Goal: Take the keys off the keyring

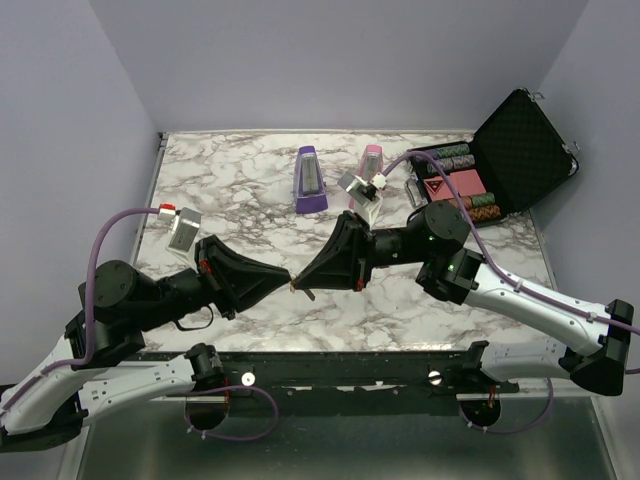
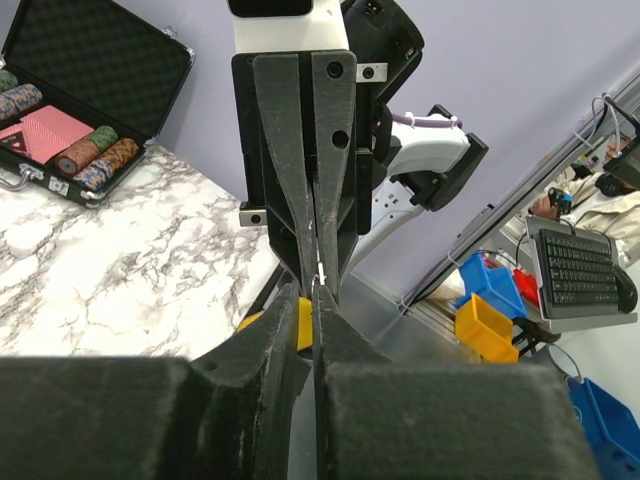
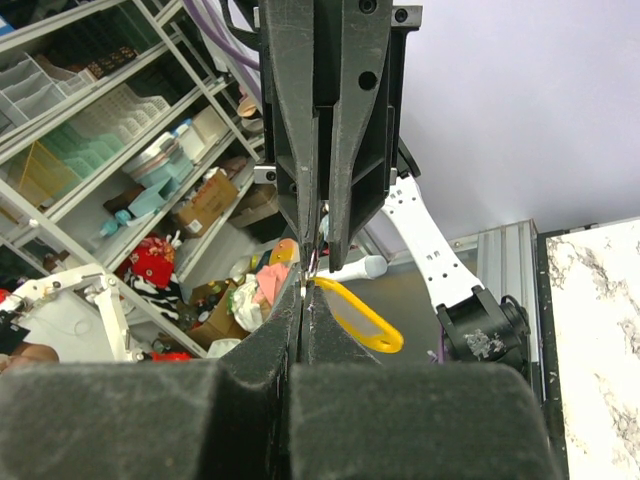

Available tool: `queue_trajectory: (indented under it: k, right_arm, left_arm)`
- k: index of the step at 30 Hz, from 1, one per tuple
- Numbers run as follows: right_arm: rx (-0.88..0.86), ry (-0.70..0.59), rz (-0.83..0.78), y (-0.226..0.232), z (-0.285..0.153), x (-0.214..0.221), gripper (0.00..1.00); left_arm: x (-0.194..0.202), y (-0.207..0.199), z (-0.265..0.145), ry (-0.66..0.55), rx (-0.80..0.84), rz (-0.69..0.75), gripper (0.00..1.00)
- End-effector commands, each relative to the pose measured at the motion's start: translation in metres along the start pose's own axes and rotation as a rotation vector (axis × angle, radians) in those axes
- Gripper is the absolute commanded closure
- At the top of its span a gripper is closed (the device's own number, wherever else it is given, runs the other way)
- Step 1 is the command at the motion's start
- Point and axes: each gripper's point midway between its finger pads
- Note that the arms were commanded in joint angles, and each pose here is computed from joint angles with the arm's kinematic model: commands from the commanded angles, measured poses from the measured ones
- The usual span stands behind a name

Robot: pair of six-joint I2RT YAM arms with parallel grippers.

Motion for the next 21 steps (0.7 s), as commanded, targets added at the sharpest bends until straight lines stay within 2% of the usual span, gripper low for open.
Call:
queue_trajectory:
  k: [1,4,7,21]
  right_arm:
    - [0.003,-0.03,-0.023,0.003,-0.002,-0.006,0.99]
    - [0.01,-0.028,-0.018,0.001,-0.001,-0.005,0.99]
    - [0.019,-0.028,-0.013,-0.001,-0.001,-0.004,0.99]
    - [0.095,-0.039,0.052,-0.015,0.005,-0.01,0.99]
  left_arm:
    - [0.009,-0.002,0.006,0.038,0.024,-0.009,0.85]
    - [0.012,-0.002,0.006,0.049,0.03,-0.01,0.9]
    - [0.014,-0.001,0.006,0.06,0.027,-0.01,1.0]
    - [0.019,0.002,-0.009,0.149,-0.038,0.029,1.0]
Point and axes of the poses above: each gripper's point midway between its finger pads, its own z axis out along the fingers, its own y axis along the line the jaws close on, x = y × z, and after that the axes turned 8 degrees about -z, right-handed
